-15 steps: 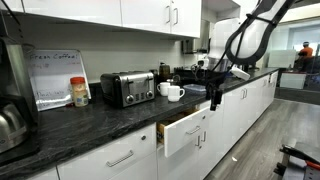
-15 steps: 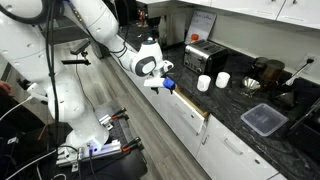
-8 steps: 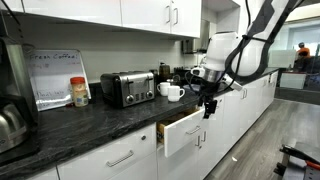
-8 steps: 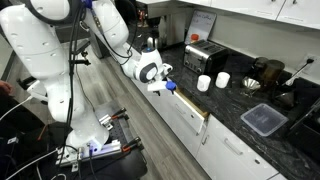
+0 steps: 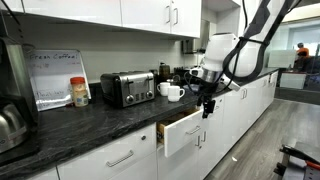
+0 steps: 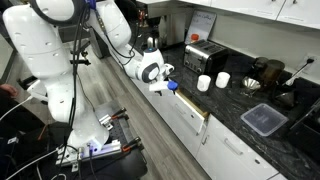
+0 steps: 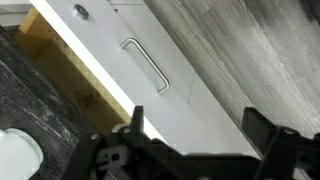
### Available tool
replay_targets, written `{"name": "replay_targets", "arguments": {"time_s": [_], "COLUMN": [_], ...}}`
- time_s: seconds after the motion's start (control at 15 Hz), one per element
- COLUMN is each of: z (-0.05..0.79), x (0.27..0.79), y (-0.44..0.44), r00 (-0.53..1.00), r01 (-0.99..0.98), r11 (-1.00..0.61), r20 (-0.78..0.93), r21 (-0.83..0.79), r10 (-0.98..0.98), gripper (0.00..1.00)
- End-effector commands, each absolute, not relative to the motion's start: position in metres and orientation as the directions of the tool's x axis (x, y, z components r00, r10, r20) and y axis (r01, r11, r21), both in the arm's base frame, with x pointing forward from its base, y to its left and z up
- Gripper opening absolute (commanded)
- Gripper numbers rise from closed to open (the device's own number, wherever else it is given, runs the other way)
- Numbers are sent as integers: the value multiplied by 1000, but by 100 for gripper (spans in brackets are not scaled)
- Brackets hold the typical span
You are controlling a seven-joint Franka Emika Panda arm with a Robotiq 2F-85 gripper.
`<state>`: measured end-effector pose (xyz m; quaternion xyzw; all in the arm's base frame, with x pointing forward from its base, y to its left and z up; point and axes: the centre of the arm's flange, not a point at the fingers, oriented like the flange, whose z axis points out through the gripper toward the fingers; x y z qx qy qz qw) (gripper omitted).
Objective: Open the first drawer from the right and then put a mug from the counter in it
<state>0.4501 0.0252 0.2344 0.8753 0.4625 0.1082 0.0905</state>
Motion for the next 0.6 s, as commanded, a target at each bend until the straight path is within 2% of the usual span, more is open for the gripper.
{"name": "replay_targets", "arguments": {"time_s": [0.0,0.27,0.53], "z": [234,234,233], "x": [450,453,466], "y": [25,24,17], "r00": [549,539,458], "r01": [790,792,820], "r11": [-556,-549,-470], "r20": [106,116,118], "r21": [259,268,327], "r10": [829,834,881], "gripper": [100,100,100]}}
